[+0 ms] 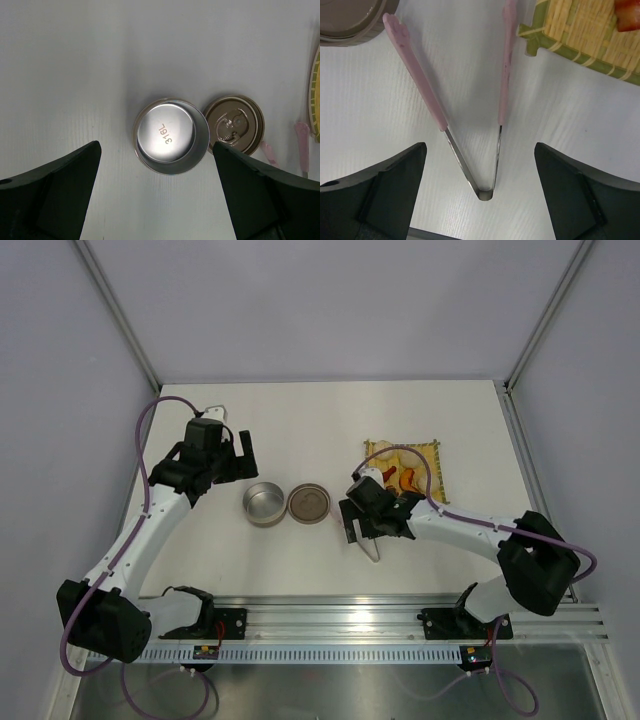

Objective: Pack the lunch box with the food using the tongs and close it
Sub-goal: Pick up the clamp at the center of the board.

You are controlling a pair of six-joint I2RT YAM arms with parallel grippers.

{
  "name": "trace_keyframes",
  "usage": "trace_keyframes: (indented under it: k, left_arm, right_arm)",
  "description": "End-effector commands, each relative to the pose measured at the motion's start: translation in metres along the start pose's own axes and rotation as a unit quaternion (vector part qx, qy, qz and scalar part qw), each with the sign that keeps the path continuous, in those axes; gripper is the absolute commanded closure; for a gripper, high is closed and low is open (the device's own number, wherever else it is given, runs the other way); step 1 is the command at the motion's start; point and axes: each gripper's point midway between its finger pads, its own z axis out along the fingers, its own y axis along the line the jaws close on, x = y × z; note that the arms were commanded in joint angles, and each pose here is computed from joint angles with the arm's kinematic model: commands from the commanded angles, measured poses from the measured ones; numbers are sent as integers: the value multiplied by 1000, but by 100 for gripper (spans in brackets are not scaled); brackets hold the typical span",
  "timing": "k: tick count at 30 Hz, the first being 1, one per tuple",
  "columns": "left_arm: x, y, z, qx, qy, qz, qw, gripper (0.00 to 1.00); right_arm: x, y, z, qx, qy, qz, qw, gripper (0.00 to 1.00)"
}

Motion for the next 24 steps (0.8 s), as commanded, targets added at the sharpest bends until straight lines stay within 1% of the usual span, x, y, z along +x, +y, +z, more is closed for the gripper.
trace_keyframes:
  k: [1, 3, 5, 6, 7, 10, 17, 24]
  left_arm:
    - [-3, -3, -3, 10, -9, 3, 1000, 1]
    - [-3, -3, -4, 10, -10, 3, 1000, 1]
    - [-2, -4, -2, 11, -6, 3, 1000, 1]
    - [-2, -4, -2, 11, -6, 2, 1000, 1]
    - [-1, -5, -2, 12, -5, 2, 1000, 1]
    - [-2, -5, -2, 13, -5, 0, 1000, 1]
    - [-2, -3, -3, 7, -5, 4, 1000, 1]
    - [-2, -3, -1, 5, -1, 4, 1000, 1]
  right_arm:
    - [-12, 3, -8, -8, -54, 27, 998, 3]
    - [-13, 0, -8, 4, -54, 37, 998, 1]
    - [-11, 8, -4, -4, -29, 26, 999, 0]
    - [-4, 6, -2, 7, -7, 16, 1000, 1]
    - [1, 12, 1, 13, -3, -16, 1000, 1]
    - [5, 22, 5, 12, -12, -40, 999, 1]
    - [0, 17, 12, 20, -46, -25, 998, 1]
    - [10, 14, 29, 26, -45, -25, 998, 0]
